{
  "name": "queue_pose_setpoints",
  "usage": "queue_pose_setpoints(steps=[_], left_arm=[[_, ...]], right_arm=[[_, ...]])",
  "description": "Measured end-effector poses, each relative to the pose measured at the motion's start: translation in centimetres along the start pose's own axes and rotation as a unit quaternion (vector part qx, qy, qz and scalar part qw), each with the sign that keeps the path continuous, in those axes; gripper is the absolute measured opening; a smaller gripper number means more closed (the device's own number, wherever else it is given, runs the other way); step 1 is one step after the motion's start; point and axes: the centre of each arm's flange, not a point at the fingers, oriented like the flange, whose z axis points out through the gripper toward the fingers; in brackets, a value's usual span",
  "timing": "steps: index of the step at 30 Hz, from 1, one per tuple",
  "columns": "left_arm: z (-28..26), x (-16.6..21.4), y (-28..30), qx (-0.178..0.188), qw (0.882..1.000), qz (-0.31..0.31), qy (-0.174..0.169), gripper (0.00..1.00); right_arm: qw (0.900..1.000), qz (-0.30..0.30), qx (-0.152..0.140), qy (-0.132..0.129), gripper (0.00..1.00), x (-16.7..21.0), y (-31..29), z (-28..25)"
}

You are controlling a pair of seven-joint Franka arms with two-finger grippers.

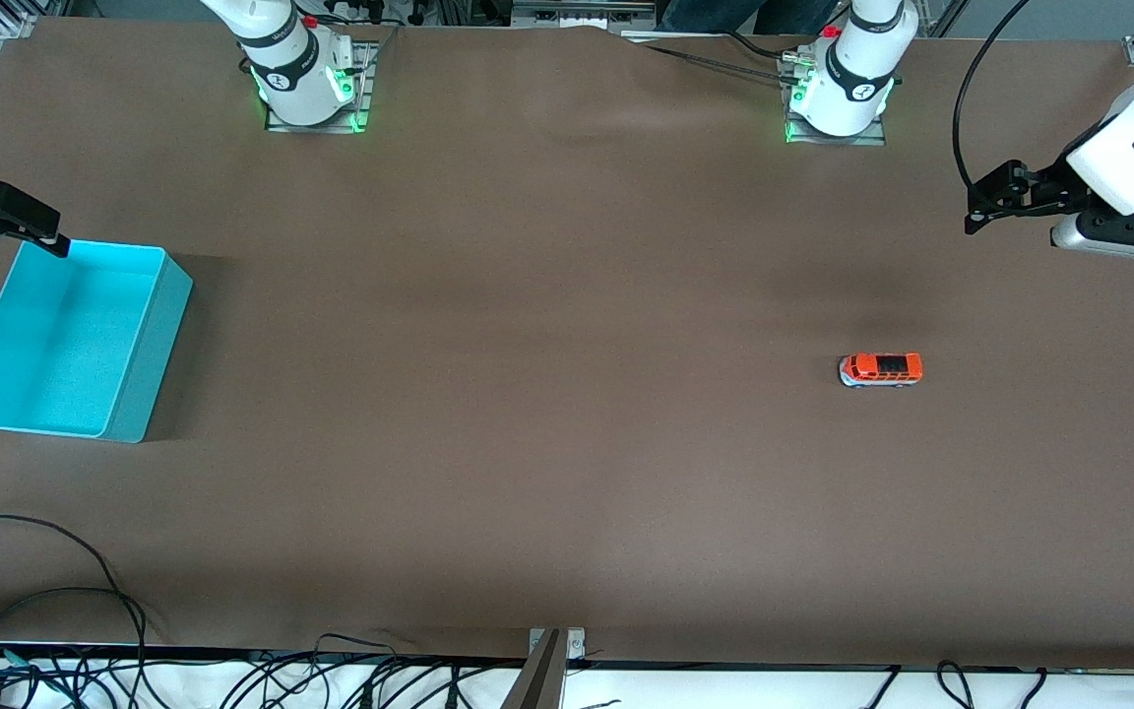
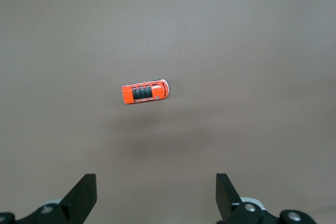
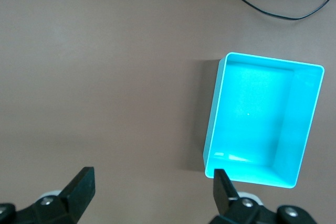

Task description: Wind up bus and store in blue box

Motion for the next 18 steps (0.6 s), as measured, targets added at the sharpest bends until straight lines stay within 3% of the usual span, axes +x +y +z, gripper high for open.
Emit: queue_pose_setpoints(steps=[18], left_arm=[[0.0, 0.0, -0.05, 0.0, 1.0, 0.0, 0.0, 1.0]], right_arm=[[1.0, -0.002, 0.0, 0.0, 1.0, 0.02, -0.22, 0.0]])
